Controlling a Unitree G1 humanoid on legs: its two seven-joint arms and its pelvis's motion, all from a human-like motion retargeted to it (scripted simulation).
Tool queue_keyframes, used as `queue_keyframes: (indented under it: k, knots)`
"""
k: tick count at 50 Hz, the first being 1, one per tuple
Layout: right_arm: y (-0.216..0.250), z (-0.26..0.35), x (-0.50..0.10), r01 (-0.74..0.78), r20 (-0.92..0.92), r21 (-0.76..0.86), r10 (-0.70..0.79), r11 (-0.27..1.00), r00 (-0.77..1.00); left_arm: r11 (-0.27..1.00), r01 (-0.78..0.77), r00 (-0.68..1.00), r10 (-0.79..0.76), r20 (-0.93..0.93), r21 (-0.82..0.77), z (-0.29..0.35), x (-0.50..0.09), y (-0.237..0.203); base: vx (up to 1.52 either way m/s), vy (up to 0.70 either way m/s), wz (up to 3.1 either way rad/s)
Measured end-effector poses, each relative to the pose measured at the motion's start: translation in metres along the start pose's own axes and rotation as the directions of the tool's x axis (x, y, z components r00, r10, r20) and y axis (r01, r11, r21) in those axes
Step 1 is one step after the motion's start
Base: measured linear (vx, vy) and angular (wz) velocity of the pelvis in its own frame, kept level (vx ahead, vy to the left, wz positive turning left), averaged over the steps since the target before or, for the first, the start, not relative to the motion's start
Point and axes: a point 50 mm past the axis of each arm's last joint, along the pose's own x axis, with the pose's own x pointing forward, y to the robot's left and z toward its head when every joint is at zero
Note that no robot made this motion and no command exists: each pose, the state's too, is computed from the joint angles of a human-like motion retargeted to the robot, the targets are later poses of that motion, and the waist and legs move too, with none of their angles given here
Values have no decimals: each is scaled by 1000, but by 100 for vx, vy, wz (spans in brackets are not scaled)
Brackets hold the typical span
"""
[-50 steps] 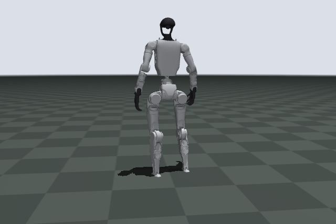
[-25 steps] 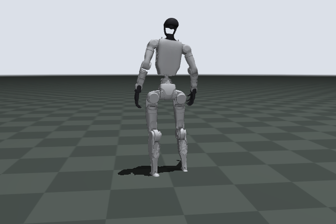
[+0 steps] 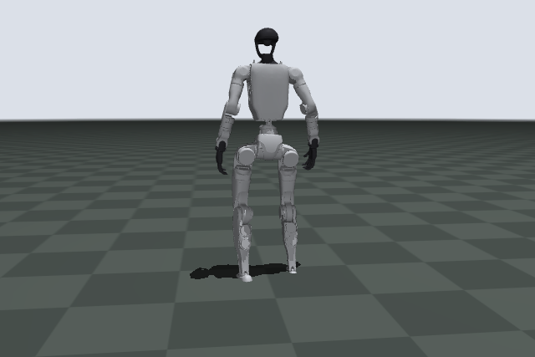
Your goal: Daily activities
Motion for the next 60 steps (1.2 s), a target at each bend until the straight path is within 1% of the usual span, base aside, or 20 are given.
queue_keyframes:
  k: [7,16,33,41,45,50,55,60]
  knots:
    - [4,-4,0,-44,-30,-62,42,997,999,998,-57,998,56,-23,-12,-3,-3,16,-1,-6,-31]
    - [3,8,2,-64,3,-131,65,989,998,991,-119,993,118,-32,-54,-8,-8,32,1,-2,-37]
    - [-31,36,-9,8,83,-267,15,964,996,994,-83,991,76,-112,-65,-23,-16,44,2,6,-27]
    - [-29,50,-13,14,135,-345,35,938,990,996,-53,993,44,-112,-74,-27,-18,42,-1,6,-24]
    - [-20,57,-13,-12,154,-385,77,923,985,994,-53,996,46,-81,-95,-21,-17,41,-2,4,-26]
    - [-7,64,-10,-50,165,-411,129,910,978,985,-59,998,59,-3,-162,-4,-12,39,-2,2,-26]
    - [4,72,-6,-70,190,-392,155,917,969,954,-67,987,106,122,-293,24,-7,38,-1,0,-24]
    - [13,88,-5,-73,269,-324,166,943,949,886,-39,929,202,309,-462,64,-9,42,-1,-2,-20]
